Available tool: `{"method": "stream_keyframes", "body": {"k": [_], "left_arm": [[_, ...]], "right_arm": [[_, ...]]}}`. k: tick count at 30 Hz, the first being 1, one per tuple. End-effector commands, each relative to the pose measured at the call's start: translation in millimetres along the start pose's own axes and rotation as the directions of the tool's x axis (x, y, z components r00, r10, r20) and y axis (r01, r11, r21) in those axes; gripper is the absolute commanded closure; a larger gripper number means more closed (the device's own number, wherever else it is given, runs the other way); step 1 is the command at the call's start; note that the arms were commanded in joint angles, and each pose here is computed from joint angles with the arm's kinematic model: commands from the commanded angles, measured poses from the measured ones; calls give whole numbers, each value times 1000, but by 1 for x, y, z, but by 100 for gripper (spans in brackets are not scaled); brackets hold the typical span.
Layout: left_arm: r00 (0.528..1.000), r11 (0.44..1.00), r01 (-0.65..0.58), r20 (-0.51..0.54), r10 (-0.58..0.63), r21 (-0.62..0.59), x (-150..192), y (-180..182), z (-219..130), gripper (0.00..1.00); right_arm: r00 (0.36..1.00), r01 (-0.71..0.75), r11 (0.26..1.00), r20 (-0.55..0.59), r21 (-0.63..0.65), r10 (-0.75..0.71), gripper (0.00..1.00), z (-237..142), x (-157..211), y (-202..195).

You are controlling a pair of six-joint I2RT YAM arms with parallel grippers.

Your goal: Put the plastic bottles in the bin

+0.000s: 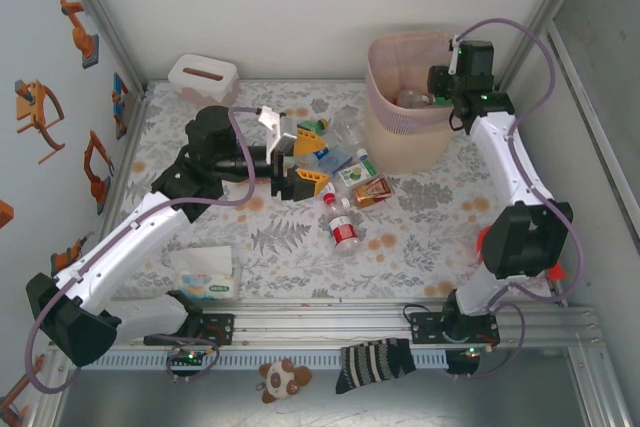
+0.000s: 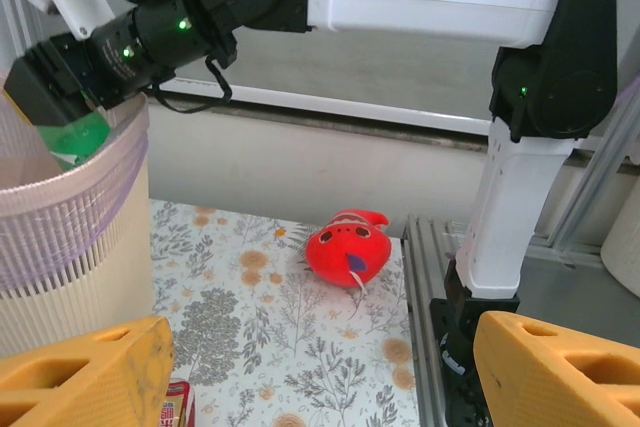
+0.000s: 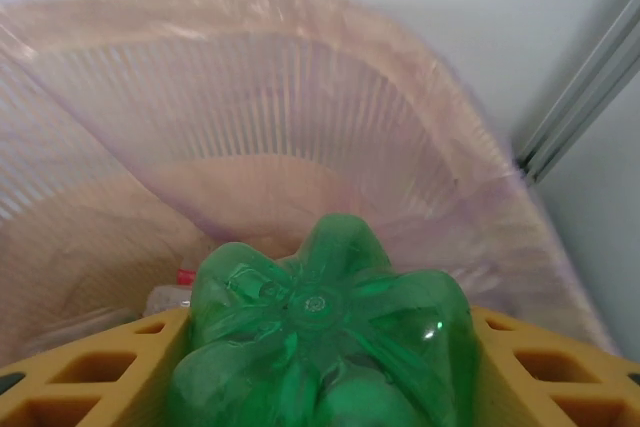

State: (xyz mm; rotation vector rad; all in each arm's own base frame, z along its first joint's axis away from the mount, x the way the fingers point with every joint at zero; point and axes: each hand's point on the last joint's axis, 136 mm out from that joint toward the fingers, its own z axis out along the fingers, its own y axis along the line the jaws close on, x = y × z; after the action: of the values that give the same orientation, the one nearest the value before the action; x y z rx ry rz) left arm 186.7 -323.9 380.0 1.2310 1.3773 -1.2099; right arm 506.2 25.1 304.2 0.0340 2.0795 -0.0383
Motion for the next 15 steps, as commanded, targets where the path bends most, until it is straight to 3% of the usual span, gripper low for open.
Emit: {"method": "stream_keyframes", "body": {"k": [1, 5, 11, 15], "left_arm": [[1000, 1000, -12, -4, 12, 1, 3, 2, 0, 22], [1000, 1000, -6, -3, 6, -1, 3, 3, -1, 22], [1000, 1000, -5, 0, 5, -5, 3, 3, -3, 22], [1000, 1000, -12, 6, 12, -7, 1, 3, -4, 22]], "right_arm": [[998, -56, 998, -17, -8, 56, 48, 10, 8, -6], [997, -63, 998, -45, -3, 62, 46, 13, 16, -8], [997, -68, 998, -25, -8, 68, 29, -1, 4, -8], [998, -70, 998, -3, -10, 70, 26, -15, -7, -9]]}}
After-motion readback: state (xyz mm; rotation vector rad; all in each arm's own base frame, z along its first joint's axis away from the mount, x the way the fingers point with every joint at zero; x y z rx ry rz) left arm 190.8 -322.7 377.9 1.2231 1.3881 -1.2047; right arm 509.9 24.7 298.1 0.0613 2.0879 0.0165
